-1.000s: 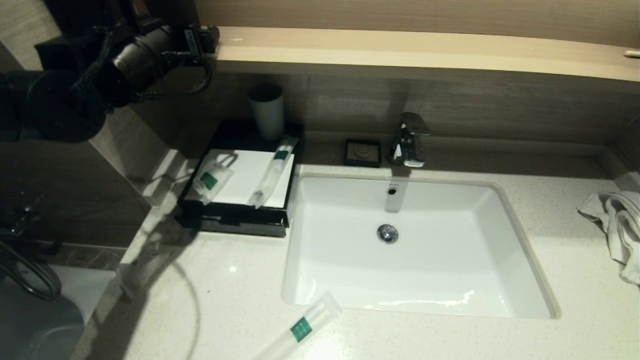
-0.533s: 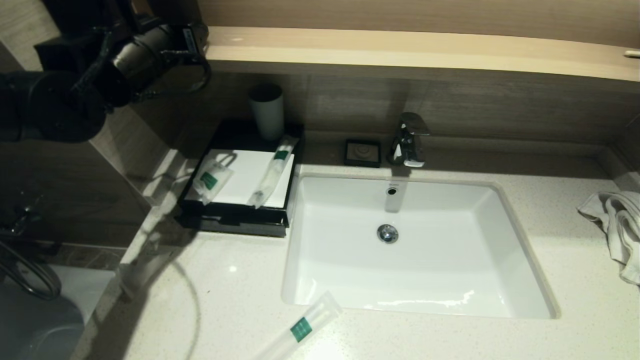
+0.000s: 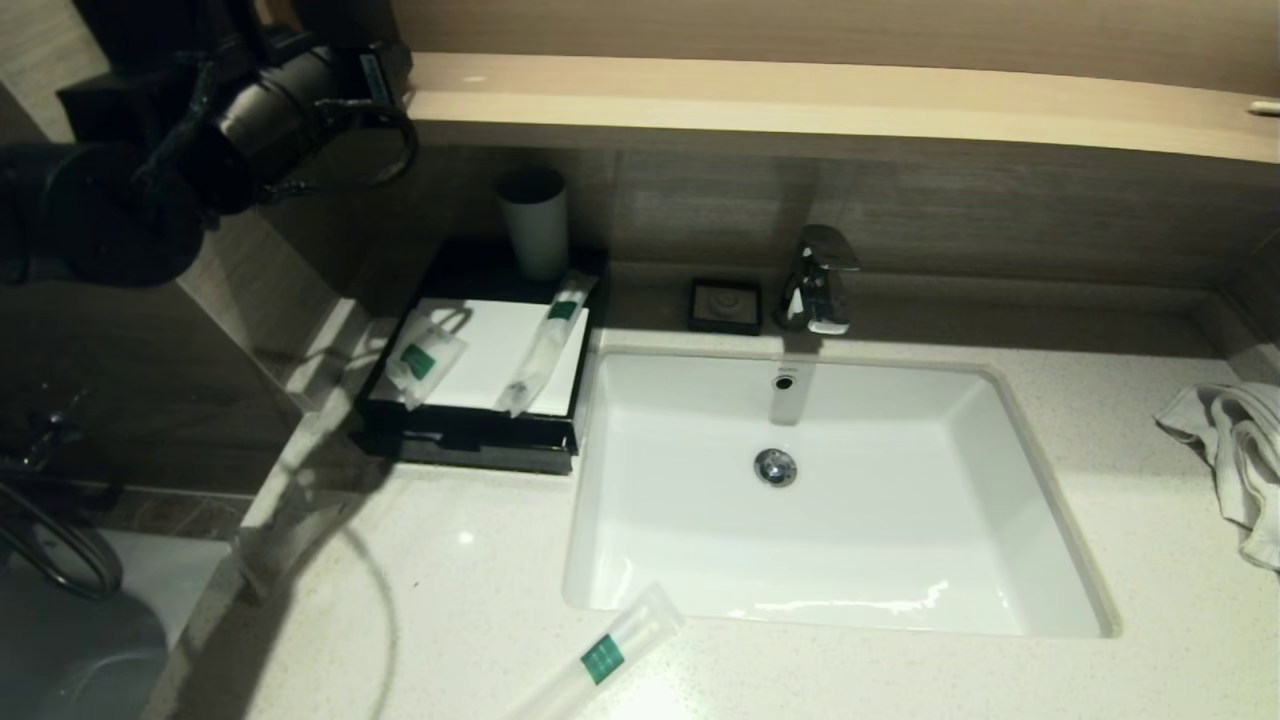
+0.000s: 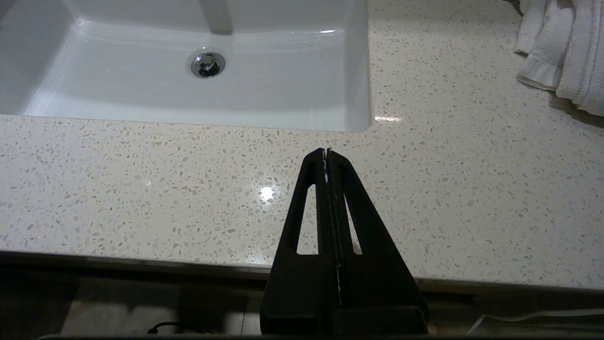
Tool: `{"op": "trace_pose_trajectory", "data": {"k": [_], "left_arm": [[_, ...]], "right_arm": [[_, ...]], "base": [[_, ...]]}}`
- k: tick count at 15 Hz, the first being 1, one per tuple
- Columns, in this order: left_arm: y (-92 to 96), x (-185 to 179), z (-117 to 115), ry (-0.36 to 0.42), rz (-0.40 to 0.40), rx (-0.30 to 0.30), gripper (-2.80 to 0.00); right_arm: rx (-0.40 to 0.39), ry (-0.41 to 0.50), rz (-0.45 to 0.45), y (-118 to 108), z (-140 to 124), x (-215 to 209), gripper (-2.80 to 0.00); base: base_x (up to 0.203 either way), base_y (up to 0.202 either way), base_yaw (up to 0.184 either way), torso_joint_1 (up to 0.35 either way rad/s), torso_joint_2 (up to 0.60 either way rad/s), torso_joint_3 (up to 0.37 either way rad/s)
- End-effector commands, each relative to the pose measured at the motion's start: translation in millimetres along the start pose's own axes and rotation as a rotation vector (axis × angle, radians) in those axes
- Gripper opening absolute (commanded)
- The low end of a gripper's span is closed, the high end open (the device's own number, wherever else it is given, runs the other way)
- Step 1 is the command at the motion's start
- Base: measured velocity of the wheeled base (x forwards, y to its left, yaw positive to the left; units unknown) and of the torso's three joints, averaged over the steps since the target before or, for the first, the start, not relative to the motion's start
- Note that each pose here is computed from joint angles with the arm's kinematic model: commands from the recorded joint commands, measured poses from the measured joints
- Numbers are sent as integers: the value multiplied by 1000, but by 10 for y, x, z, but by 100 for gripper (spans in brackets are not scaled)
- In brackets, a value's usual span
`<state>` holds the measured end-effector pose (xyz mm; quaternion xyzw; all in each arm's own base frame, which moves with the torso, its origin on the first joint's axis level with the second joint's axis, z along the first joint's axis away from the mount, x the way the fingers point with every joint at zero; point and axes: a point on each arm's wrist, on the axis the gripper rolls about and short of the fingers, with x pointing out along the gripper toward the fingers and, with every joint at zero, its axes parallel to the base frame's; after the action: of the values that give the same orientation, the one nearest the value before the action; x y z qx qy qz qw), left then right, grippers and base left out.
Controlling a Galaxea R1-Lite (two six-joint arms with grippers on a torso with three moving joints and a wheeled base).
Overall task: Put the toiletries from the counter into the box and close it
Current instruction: Pick up the cup, then place the cup on the storage box
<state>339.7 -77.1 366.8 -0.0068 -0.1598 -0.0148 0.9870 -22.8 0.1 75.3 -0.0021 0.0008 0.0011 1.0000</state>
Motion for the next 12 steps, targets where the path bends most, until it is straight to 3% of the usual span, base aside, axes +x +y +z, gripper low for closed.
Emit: {"op": "trace_pose_trajectory", "data": {"k": [1, 12], "left_arm": [[28, -134, 53, 6, -1, 0, -280], [170, -922, 240, 34, -16, -2, -280]], "right_arm": [[0, 0, 1, 0, 0, 0, -280], [0, 0, 1, 0, 0, 0, -280]], "base": [[0, 0, 0, 0, 0, 0], [0, 0, 0, 0, 0, 0]]}}
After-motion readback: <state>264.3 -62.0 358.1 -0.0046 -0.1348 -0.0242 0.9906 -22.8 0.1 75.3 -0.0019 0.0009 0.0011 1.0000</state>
